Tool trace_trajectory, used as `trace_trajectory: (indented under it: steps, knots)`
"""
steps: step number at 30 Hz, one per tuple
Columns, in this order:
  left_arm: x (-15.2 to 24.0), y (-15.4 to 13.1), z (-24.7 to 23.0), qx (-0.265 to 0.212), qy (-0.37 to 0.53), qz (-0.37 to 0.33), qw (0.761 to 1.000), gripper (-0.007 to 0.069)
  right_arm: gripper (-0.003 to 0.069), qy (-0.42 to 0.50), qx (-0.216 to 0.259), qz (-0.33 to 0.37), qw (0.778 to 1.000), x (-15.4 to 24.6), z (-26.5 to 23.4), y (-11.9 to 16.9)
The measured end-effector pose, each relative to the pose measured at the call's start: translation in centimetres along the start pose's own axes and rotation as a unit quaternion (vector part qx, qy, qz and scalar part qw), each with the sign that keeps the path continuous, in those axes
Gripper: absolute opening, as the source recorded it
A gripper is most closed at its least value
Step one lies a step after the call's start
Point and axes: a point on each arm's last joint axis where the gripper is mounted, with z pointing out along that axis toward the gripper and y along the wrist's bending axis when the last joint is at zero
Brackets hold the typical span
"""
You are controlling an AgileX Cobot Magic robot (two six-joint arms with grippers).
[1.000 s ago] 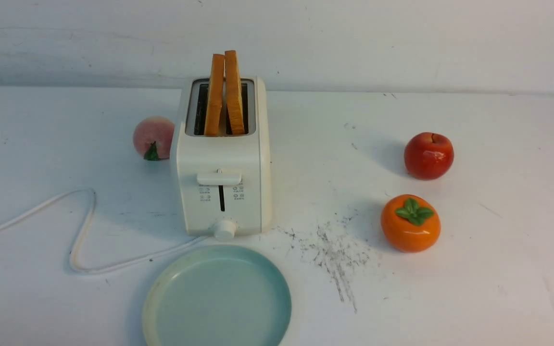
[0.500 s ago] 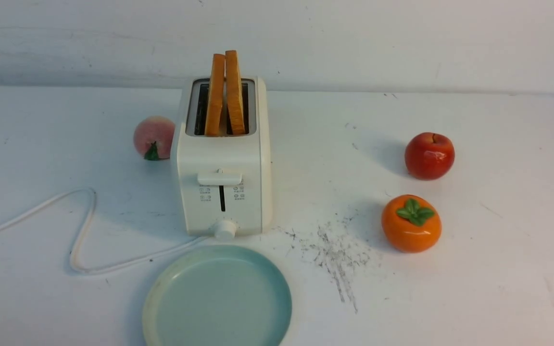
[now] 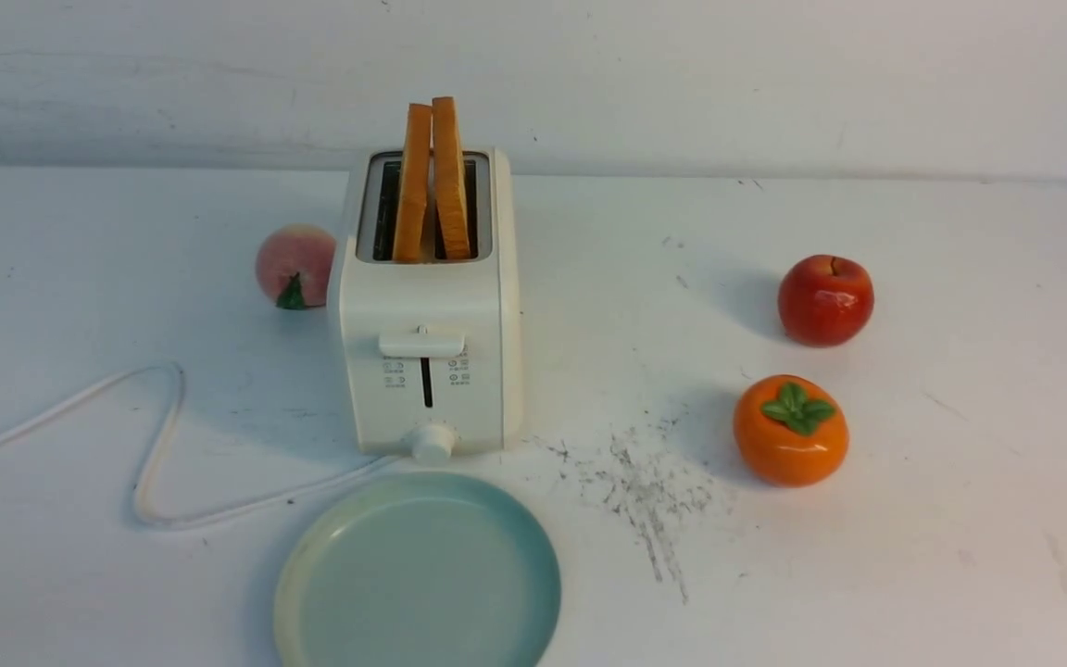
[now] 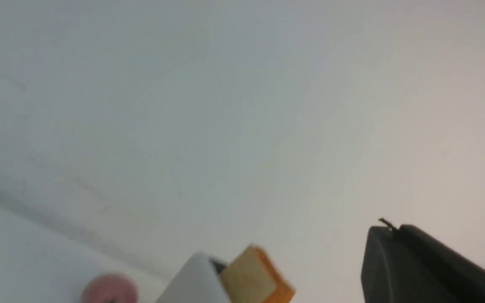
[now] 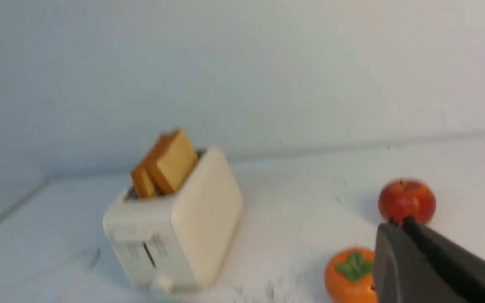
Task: Take toasted bread from bread machine on white table place on plate.
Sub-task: 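Reach for a toast slice standing in the toaster with the left gripper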
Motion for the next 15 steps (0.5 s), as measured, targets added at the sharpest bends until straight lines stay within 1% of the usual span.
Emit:
trace_trajectory:
  steps: [1, 3, 4, 5, 7, 8, 9, 10, 12, 13, 14, 15]
  knots:
    - [-0.2, -0.4, 0.7, -0.033, 0.056, 0.008, 0.998, -0.0014, -0.0002, 0.046, 0.002, -0.003, 0.999, 0.0, 1.1, -0.2]
    - [-0.6, -0.8, 1.6, -0.074, 0.122, 0.023, 0.989, -0.0014, -0.0002, 0.111, 0.004, -0.003, 0.994, 0.3, 2.6, -0.5]
    - [-0.3, -0.7, 2.5, -0.120, 0.192, 0.035, 0.973, -0.0014, -0.0001, 0.154, 0.006, 0.003, 0.988, 0.8, 3.6, -0.8]
    - [-0.3, -0.6, 3.2, -0.155, 0.246, 0.046, 0.956, -0.0014, -0.0001, 0.187, 0.009, 0.010, 0.982, 1.3, 4.4, -1.0]
    - [-0.2, -0.5, 4.9, -0.210, 0.335, 0.065, 0.916, -0.0014, -0.0001, 0.236, 0.012, 0.022, 0.971, 2.1, 5.5, -1.4]
    - [-0.1, -0.4, 4.9, -0.219, 0.348, 0.067, 0.909, -0.0014, -0.0001, 0.242, 0.012, 0.023, 0.970, 2.2, 5.6, -1.4]
    - [-0.2, -0.5, 6.1, -0.238, 0.386, 0.076, 0.888, -0.0014, -0.0001, 0.266, 0.014, 0.029, 0.963, 2.7, 6.2, -1.7]
    - [-0.2, -0.5, 7.0, -0.248, 0.411, 0.083, 0.873, -0.0014, 0.0000, 0.280, 0.015, 0.032, 0.959, 2.9, 6.5, -1.8]
    - [-0.2, -0.6, 9.4, -0.249, 0.447, 0.098, 0.854, -0.0014, 0.0000, 0.295, 0.016, 0.035, 0.955, 3.2, 6.9, -1.9]
    - [-0.3, -0.9, 10.6, -0.240, 0.455, 0.102, 0.852, -0.0014, 0.0000, 0.297, 0.017, 0.035, 0.954, 3.2, 6.9, -2.0]
    - [-0.4, -1.0, 10.9, -0.238, 0.456, 0.105, 0.851, -0.0014, 0.0000, 0.297, 0.017, 0.035, 0.954, 3.2, 6.9, -2.0]
    - [-0.7, -1.8, 13.1, -0.212, 0.466, 0.103, 0.853, -0.0014, 0.0001, 0.297, 0.017, 0.035, 0.954, 3.2, 7.0, -2.0]
